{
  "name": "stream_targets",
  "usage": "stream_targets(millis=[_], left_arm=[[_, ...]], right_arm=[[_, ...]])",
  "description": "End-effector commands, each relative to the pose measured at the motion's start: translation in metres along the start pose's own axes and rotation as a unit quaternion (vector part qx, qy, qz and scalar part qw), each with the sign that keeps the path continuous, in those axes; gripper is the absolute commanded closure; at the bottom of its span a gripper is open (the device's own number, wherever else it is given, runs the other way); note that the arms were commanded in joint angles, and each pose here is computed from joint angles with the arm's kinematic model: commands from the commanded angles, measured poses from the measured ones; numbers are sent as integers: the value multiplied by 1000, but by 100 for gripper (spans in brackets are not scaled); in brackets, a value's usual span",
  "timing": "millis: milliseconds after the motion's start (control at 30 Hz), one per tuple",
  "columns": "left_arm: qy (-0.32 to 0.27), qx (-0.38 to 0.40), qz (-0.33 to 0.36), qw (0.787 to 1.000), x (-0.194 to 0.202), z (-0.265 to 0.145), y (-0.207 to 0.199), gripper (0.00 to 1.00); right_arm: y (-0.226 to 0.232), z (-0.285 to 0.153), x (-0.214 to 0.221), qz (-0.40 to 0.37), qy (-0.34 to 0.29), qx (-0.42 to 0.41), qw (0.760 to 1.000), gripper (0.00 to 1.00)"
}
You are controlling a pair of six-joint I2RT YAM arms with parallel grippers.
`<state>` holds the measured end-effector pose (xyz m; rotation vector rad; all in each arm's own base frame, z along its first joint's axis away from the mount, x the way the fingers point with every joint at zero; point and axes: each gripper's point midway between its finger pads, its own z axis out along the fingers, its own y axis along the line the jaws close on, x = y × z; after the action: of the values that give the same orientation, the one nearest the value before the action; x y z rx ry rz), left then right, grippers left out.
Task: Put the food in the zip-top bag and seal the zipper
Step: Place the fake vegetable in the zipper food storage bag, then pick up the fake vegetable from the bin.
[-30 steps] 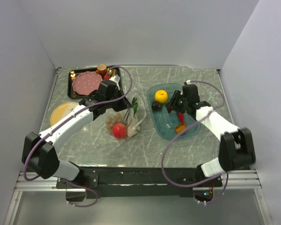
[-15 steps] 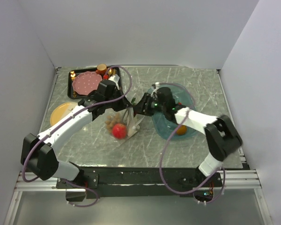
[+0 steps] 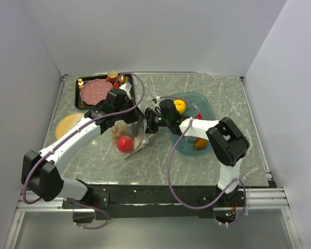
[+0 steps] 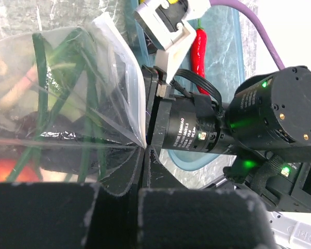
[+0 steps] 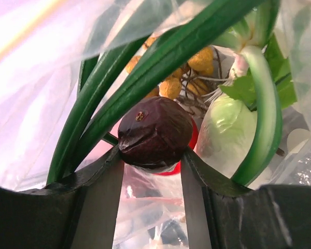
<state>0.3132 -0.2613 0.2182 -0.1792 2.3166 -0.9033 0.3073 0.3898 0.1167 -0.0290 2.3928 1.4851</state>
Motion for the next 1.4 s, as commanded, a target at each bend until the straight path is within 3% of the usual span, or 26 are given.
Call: stream_targets(millis=[0, 67, 133, 200, 367, 733, 800, 900, 1000, 1167, 1367], left_arm=[[-42, 20, 9, 999, -22, -13, -17, 99], [-53, 13, 9, 998, -28, -17, -18, 99], [-64, -3, 9, 998, -34, -19, -14, 99], [-68, -9, 13, 998, -36, -20, -13, 99], [-63, -10, 14, 998, -34, -19, -12, 99], [-65, -16, 20, 998, -33, -20, -7, 99], [-64, -13, 20, 998, -33, -18, -8, 99], [-57, -10, 19, 998, -29, -16, -8, 99], [-53, -4, 17, 998, -27, -14, -8, 99], [-44, 10, 26, 999, -24, -13, -12, 99], [-14, -9, 71, 997, -21, -5, -6, 99]], right_arm=[[26, -21, -1, -41, -16, -15, 999, 63], [21, -30, 1, -43, -32, 2, 999, 51], [25, -40, 2, -51, -41, 10, 998, 48], [28, -51, -4, -70, -64, 25, 995, 33], [36, -65, -8, -98, -70, 46, 992, 25], [19, -119, -12, -140, -117, 149, 972, 29], [18, -139, -24, -140, -155, 173, 962, 28], [-6, -175, -51, -122, -210, 226, 944, 30], [-54, -208, -77, -93, -226, 311, 918, 30], [-121, -223, -91, -74, -194, 422, 883, 30], [-176, -220, -104, -60, -177, 496, 848, 31]])
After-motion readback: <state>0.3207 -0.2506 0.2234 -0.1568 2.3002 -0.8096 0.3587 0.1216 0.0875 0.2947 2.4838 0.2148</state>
